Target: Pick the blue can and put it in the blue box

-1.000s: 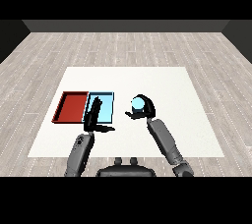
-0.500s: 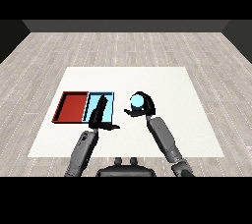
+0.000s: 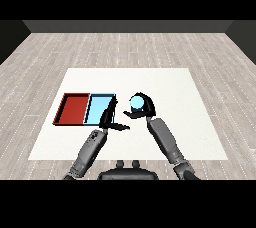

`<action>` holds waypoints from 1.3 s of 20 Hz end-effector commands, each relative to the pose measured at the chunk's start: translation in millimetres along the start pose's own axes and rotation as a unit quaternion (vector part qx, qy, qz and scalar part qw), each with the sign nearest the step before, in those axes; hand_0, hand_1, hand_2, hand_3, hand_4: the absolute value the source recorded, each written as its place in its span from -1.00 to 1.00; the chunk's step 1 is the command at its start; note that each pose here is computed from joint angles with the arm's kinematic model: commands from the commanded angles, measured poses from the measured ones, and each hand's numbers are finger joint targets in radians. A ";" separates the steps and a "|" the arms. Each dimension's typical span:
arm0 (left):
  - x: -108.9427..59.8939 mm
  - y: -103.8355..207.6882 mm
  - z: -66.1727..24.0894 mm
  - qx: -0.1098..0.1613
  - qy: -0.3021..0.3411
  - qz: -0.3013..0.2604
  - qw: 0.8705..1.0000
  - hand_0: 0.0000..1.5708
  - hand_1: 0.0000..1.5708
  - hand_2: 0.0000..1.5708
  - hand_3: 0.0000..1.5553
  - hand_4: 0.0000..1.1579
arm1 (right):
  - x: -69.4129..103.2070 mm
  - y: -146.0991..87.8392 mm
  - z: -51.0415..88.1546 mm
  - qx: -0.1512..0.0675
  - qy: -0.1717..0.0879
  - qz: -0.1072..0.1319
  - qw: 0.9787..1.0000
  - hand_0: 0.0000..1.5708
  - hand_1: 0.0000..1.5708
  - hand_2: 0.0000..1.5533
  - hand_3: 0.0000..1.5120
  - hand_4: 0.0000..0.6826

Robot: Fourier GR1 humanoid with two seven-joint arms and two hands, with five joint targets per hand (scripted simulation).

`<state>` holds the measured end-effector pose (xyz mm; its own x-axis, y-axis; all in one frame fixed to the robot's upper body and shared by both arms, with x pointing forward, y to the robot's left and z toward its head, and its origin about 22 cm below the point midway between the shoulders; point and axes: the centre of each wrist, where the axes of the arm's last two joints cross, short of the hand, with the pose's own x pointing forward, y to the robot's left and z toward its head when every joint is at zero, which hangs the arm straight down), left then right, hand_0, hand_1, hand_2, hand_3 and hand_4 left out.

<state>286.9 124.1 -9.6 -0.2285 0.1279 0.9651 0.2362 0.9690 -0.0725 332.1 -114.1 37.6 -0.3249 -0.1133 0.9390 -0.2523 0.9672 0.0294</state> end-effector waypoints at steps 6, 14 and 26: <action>-23.7 -9.8 -6.3 0.001 0.029 -0.006 1.000 -1.00 -1.00 -1.00 -1.00 -1.00 | 0.2 15.5 -4.1 0.021 -0.006 0.004 1.000 0.79 0.79 0.85 0.86 0.97; -28.3 -25.7 -6.1 -0.019 0.047 -0.005 0.999 -1.00 -1.00 -1.00 -1.00 -1.00 | 16.2 16.3 15.6 0.027 -0.006 -0.013 1.000 0.78 0.78 0.87 0.87 0.98; -21.4 -25.5 -7.5 -0.029 0.044 -0.003 0.999 -1.00 -1.00 -1.00 -1.00 -1.00 | 14.8 41.0 9.2 0.061 -0.001 -0.014 0.998 0.82 0.82 0.85 0.84 0.82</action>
<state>296.4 98.4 -30.9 -0.1503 0.1119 0.9823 0.2784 0.9581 -0.0665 315.4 -80.0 46.3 -0.3426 -0.1350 0.9297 -0.3454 0.9384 0.0089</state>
